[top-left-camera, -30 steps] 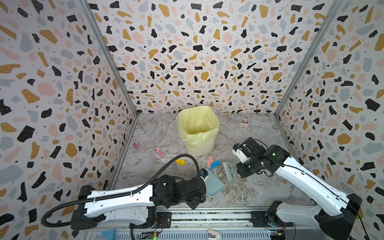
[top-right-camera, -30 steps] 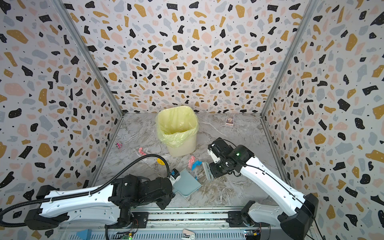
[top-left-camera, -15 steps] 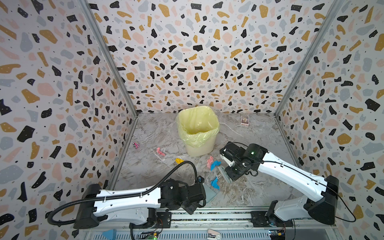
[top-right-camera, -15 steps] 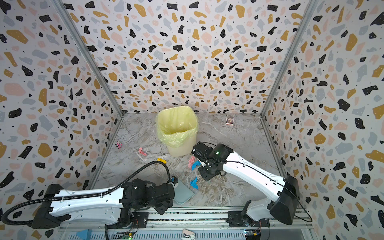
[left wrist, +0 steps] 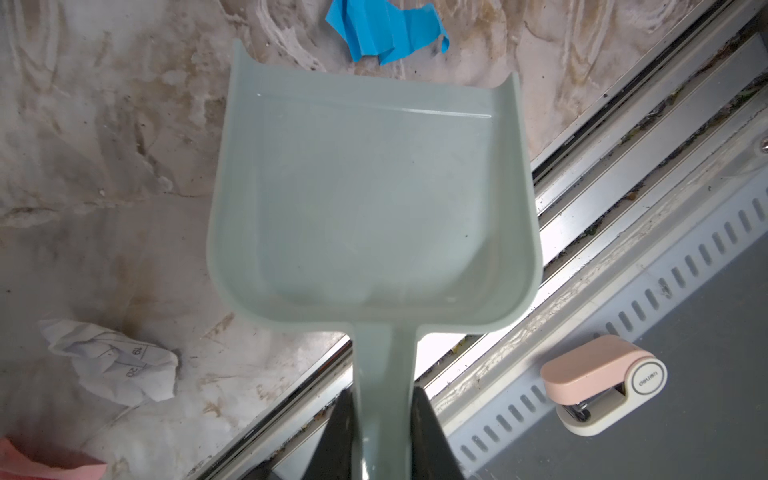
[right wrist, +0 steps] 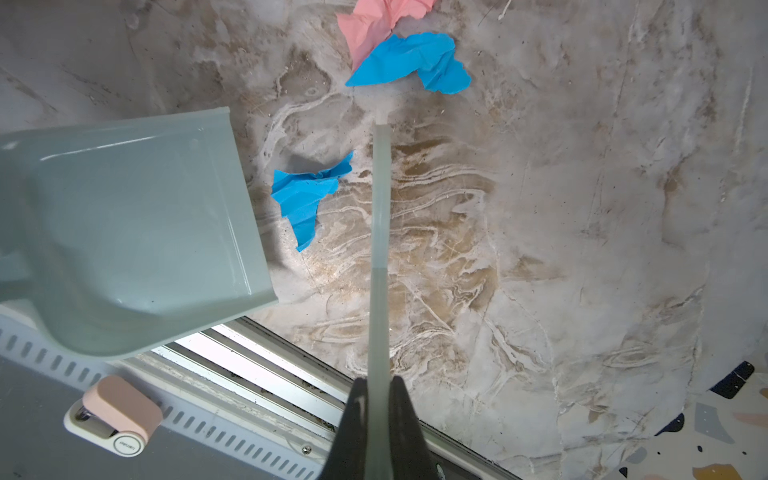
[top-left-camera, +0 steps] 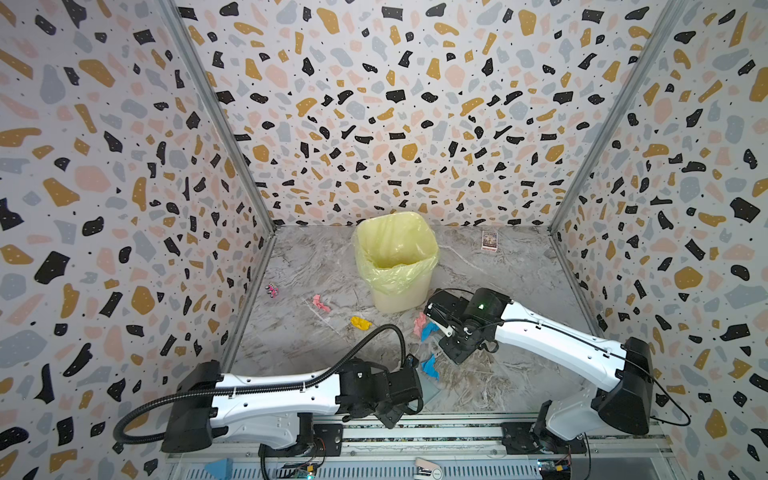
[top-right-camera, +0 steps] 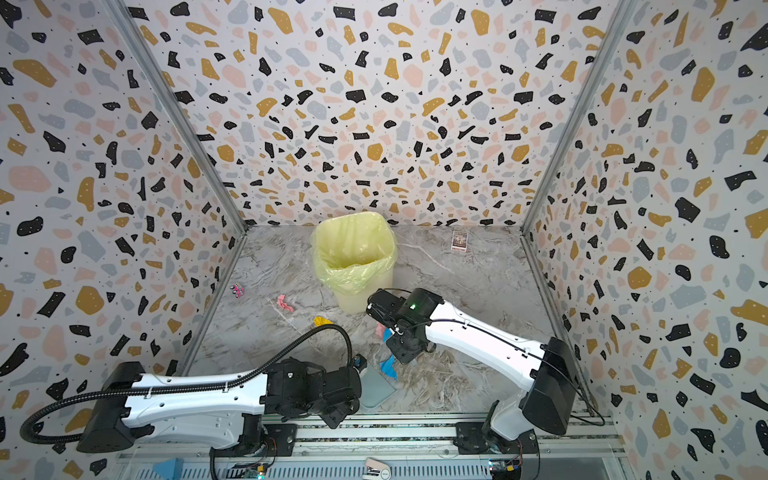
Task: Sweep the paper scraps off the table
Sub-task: 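Sweep the blue scrap into the dustpan with the brush in the right gripper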
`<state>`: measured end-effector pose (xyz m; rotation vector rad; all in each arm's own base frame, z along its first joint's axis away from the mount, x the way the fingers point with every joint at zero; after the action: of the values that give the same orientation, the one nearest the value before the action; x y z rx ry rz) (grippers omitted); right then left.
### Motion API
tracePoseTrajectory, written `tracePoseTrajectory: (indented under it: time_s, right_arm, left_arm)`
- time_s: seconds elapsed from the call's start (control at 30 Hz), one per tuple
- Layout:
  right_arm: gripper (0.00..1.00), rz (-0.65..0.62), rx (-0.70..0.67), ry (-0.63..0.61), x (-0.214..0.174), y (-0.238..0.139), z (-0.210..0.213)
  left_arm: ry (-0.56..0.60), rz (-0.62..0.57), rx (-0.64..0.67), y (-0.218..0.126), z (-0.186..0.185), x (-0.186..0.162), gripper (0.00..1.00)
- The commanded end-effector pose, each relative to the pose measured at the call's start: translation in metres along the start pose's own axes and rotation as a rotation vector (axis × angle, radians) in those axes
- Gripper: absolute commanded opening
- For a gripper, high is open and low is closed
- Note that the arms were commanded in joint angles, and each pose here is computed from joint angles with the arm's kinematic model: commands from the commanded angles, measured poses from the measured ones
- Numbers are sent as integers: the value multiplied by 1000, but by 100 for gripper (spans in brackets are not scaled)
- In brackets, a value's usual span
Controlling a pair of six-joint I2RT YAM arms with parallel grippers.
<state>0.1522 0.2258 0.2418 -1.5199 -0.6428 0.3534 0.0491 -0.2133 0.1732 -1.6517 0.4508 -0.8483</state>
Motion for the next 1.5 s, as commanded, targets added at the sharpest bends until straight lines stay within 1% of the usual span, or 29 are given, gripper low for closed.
tracePoseTrajectory:
  time_s: [0.0, 0.23, 0.53, 0.7, 0.93, 1.13, 1.33, 1.47]
  right_arm:
    - [0, -21, -12, -19, 3, -9, 0]
    - [0, -13, -14, -28, 4, -5, 2]
    - [0, 9, 31, -50, 1, 2, 10]
    - [0, 16, 106, -71, 1, 4, 22]
    - [0, 6, 283, -130, -2, -7, 51]
    - [0, -25, 354, -114, -4, -23, 56]
    - [0, -67, 337, -67, -4, -35, 41]
    - [0, -77, 262, -24, -5, -38, 22]
  left_arm:
    - [41, 14, 30, 9, 2, -3, 0]
    - [43, 10, 37, 17, 2, -4, 0]
    - [44, 4, 44, 22, 3, -4, 0]
    - [44, 8, 47, 26, 3, -6, 0]
    - [45, 9, 50, 27, 5, -8, 0]
    - [37, -3, 51, 27, 6, -9, 0]
    - [30, -15, 52, 28, 7, -10, 0]
    - [25, -18, 53, 30, 8, -11, 0]
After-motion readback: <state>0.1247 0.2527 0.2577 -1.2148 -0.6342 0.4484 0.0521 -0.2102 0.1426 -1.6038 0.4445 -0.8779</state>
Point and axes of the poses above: each gripper's point midway between its finger pads, its own y axis out along the fingers, its own z axis along the line the jaws close on, x = y × z, the point moved 8 cm from there along -y, back along the fingers, and after that the axes turned 6 degrees about y, right-handed, at the moved point
